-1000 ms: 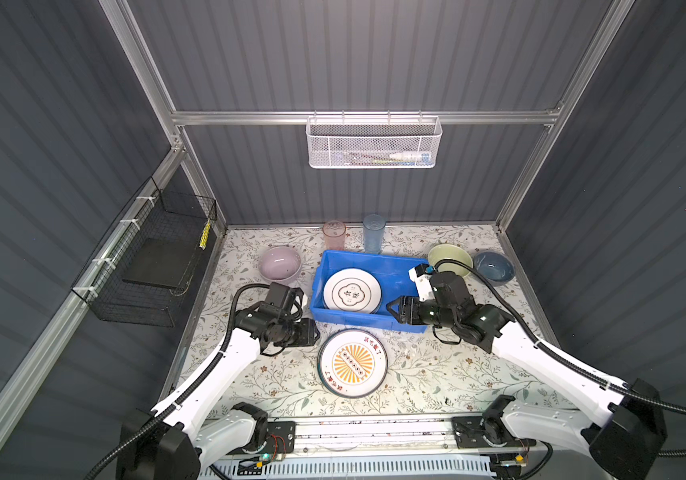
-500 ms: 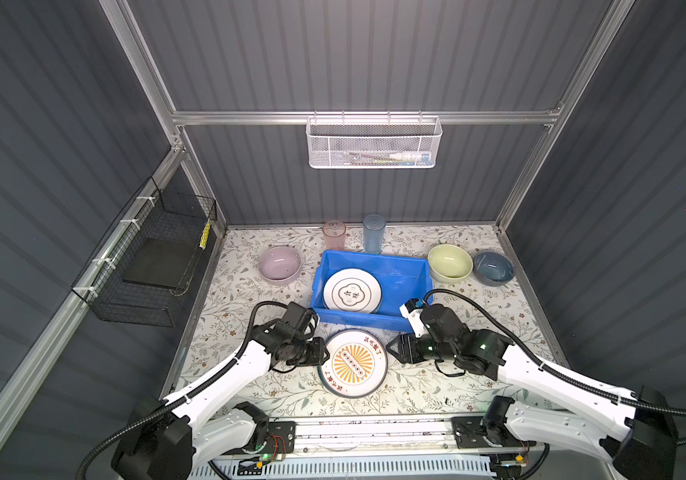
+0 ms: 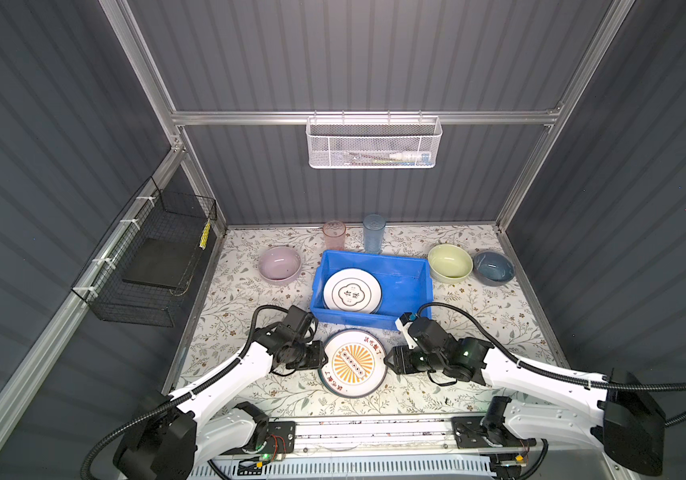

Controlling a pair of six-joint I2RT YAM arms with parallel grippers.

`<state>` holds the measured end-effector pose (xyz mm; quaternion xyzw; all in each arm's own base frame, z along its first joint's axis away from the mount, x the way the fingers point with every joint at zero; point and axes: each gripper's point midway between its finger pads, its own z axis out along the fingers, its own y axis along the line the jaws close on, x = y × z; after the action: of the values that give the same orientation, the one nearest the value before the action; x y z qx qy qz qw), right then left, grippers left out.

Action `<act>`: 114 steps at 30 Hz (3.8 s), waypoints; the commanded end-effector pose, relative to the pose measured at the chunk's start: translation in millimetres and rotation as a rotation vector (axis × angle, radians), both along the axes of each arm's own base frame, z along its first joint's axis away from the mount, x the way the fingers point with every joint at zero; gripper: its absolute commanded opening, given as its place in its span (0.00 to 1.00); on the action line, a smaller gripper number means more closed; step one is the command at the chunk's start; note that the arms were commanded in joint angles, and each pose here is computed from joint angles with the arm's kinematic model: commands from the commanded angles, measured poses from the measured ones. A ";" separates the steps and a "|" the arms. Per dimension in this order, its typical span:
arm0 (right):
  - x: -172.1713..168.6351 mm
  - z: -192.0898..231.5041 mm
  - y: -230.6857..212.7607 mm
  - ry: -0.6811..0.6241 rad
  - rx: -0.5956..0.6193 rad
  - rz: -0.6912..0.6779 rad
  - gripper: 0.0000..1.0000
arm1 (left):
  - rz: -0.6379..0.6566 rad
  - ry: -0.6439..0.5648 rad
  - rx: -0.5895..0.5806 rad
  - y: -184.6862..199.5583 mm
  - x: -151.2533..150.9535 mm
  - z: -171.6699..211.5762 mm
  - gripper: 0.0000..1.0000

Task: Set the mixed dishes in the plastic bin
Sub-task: 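Open both grippers and move them to the orange sunburst plate stack, then position both grippers at opposite rims of the sunburst plate stack, then pinch the top sunburst plate rim with the right gripper and tilt it up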

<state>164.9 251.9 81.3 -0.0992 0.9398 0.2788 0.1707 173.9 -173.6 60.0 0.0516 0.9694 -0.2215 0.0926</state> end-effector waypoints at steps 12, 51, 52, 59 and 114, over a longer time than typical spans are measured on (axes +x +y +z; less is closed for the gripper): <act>8.3 -16.7 12.8 0.018 -0.008 -0.024 0.56 | -0.019 0.041 0.000 -3.1 -4.7 -14.7 0.38; 1.8 7.0 42.2 0.008 0.264 0.028 0.46 | -0.005 0.048 -0.032 -9.2 -3.4 -21.8 0.32; 2.1 8.6 43.0 0.006 0.275 0.030 0.45 | -0.003 0.048 -0.031 -8.9 -3.4 -22.2 0.32; 5.9 7.4 43.5 -0.009 0.293 0.019 0.42 | -0.001 0.050 -0.035 -9.6 -3.3 -25.0 0.30; 12.9 -37.9 61.2 0.026 0.028 0.071 0.27 | -0.021 -0.012 -0.081 -15.3 2.0 14.2 0.30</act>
<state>180.8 293.6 34.9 -0.1032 0.9426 0.2790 0.1514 169.3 -172.6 49.6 0.0380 0.9704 -0.2257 0.0770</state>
